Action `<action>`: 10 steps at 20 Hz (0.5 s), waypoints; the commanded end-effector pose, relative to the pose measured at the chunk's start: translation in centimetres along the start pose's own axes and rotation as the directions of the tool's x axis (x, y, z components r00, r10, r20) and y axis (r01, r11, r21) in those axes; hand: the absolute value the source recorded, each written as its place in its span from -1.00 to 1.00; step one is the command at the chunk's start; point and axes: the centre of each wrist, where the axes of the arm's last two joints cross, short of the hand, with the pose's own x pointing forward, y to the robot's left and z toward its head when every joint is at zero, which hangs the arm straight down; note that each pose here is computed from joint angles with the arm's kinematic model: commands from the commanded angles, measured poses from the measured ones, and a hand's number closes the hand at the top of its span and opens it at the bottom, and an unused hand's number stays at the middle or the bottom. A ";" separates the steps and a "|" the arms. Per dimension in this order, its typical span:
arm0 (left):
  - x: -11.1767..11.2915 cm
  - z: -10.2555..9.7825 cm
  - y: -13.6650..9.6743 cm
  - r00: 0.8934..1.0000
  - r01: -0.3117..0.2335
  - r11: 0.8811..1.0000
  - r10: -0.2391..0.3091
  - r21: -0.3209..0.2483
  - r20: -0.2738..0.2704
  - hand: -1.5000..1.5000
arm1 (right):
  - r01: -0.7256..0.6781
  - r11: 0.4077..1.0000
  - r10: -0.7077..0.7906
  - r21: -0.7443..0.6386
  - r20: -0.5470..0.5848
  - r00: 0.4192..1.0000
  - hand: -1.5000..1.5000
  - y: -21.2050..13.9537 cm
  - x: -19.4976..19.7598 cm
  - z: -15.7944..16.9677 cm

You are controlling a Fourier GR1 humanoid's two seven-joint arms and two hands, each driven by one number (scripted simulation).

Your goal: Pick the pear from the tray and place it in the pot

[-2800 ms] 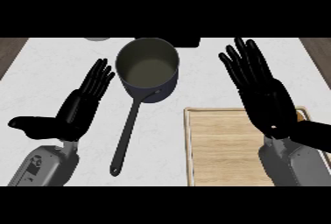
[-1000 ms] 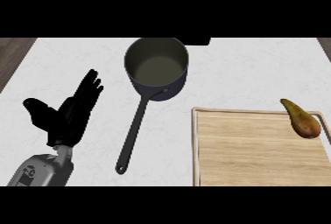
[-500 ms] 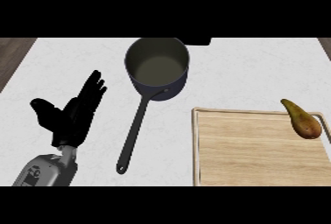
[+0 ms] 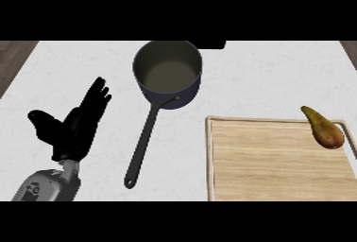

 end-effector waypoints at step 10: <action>-0.3 1.0 0.9 1.000 0.003 1.000 -0.003 0.018 -0.009 0.00 | 0.137 0.983 -0.150 0.121 0.107 0.983 -1.00 1.2 -0.2 -2.9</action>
